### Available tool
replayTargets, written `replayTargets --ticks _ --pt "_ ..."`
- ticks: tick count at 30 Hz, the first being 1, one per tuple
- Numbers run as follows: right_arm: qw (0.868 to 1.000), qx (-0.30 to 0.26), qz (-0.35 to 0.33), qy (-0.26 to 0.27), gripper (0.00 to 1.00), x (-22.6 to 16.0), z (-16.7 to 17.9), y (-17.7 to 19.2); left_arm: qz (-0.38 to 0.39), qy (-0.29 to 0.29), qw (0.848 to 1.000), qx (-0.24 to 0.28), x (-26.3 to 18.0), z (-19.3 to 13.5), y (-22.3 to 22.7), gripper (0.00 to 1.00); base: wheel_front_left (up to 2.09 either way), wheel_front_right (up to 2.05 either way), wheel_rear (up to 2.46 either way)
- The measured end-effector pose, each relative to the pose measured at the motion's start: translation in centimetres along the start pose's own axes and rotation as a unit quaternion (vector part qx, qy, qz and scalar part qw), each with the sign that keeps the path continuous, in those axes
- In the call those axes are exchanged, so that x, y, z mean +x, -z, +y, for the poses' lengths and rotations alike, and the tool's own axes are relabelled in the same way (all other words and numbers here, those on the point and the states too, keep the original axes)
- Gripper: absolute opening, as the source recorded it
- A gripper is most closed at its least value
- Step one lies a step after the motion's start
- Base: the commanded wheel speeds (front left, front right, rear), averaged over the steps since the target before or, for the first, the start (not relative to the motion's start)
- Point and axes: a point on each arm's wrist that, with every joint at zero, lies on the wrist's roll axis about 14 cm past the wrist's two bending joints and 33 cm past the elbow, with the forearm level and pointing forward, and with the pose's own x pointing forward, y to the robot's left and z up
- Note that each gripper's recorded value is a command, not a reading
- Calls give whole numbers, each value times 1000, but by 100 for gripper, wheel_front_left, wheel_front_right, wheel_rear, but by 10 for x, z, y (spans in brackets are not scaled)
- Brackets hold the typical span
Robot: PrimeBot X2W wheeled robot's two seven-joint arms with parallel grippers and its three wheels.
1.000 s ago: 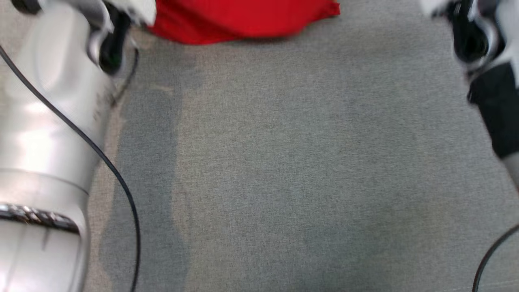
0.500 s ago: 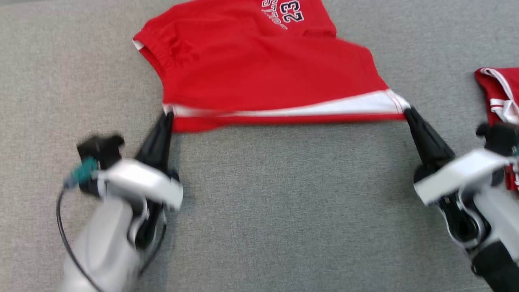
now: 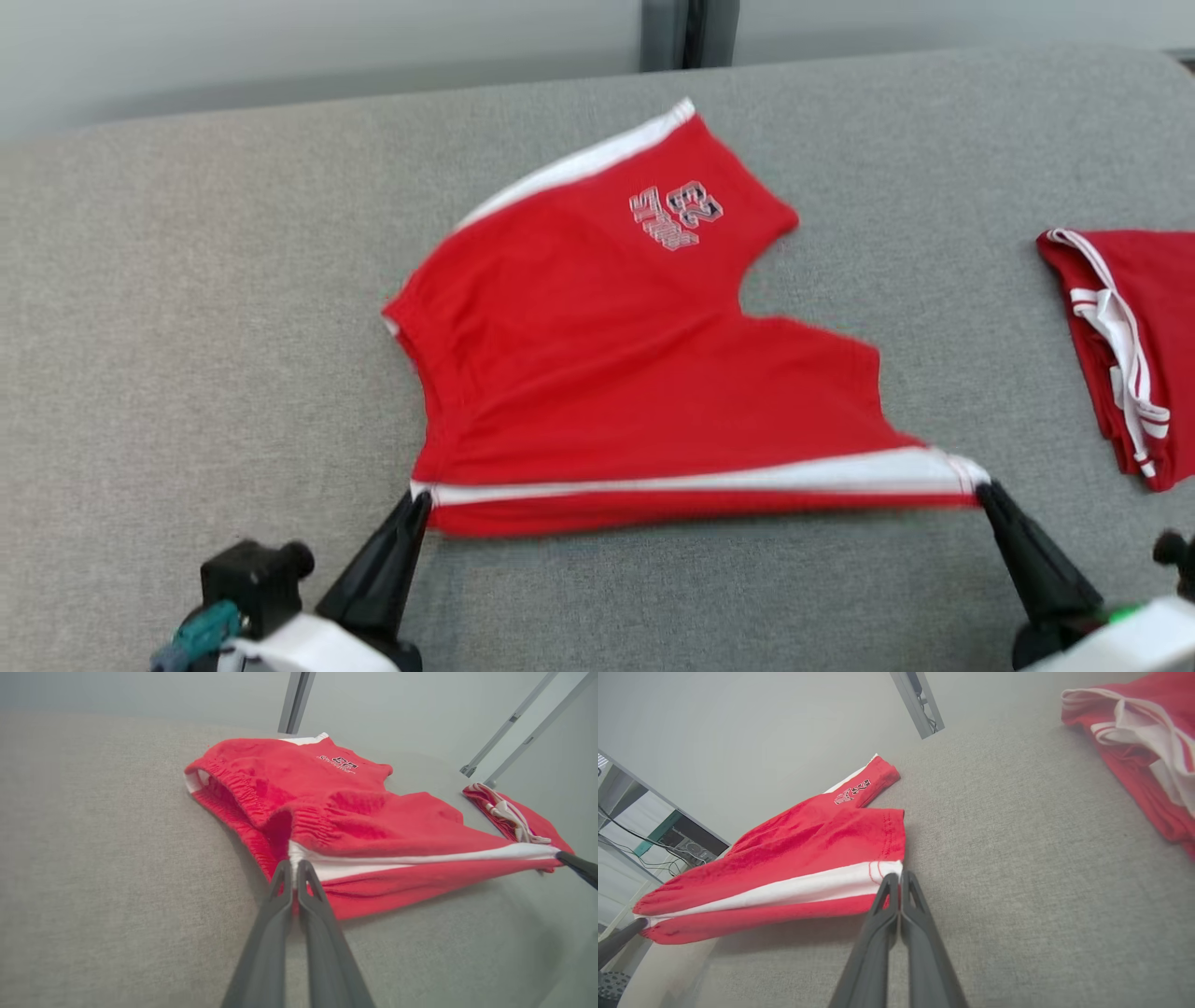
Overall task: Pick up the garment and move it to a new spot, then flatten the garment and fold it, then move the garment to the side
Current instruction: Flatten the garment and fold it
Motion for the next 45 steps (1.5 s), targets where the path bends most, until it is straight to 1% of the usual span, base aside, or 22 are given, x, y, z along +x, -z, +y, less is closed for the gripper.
replayTargets --ticks 5,9,13,16,19,21,26,29,32,37,39,45 --pt "1000 -4 26 17 0 -35 -4 4 5 -8 1000 -3 -32 -11 -9 0 0 0 0" --pt "999 -10 23 25 0 -49 -1 -5 -4 -8 1000 -12 -44 -19 -20 0 0 0 0" --pt "999 -28 12 29 0 -48 0 -22 -6 -6 1000 -23 -46 -22 -25 0 0 0 0" --pt "999 -40 3 20 0 -35 5 -38 -2 -10 1000 -29 -43 -21 -23 0 0 0 0" --pt "998 -63 -9 -1 0 -9 13 -59 -12 -10 999 -33 -33 -19 -30 0 0 0 0" --pt "996 -88 -7 -16 0 13 17 -71 -24 -10 999 -33 -22 -16 -37 0 0 0 0" --pt "989 -136 -5 -57 0 83 31 -102 -36 -3 999 -35 13 -8 -47 0 0 0 0" --pt "984 -162 11 -78 0 126 39 -107 -35 0 998 -44 33 -1 -46 0 0 0 0" --pt "977 -182 37 -100 0 168 49 -97 -27 -8 998 -52 51 11 -39 0 0 0 0" --pt "970 -191 81 -128 0 222 61 -64 -14 -39 996 -76 63 35 -20 0 0 0 0" --pt "966 -198 94 -138 0 238 66 -51 -13 -51 995 -79 64 43 -16 0 0 0 0" --pt "962 -195 121 -149 0 272 72 -18 -19 -71 993 -88 65 60 -11 0 0 0 0"
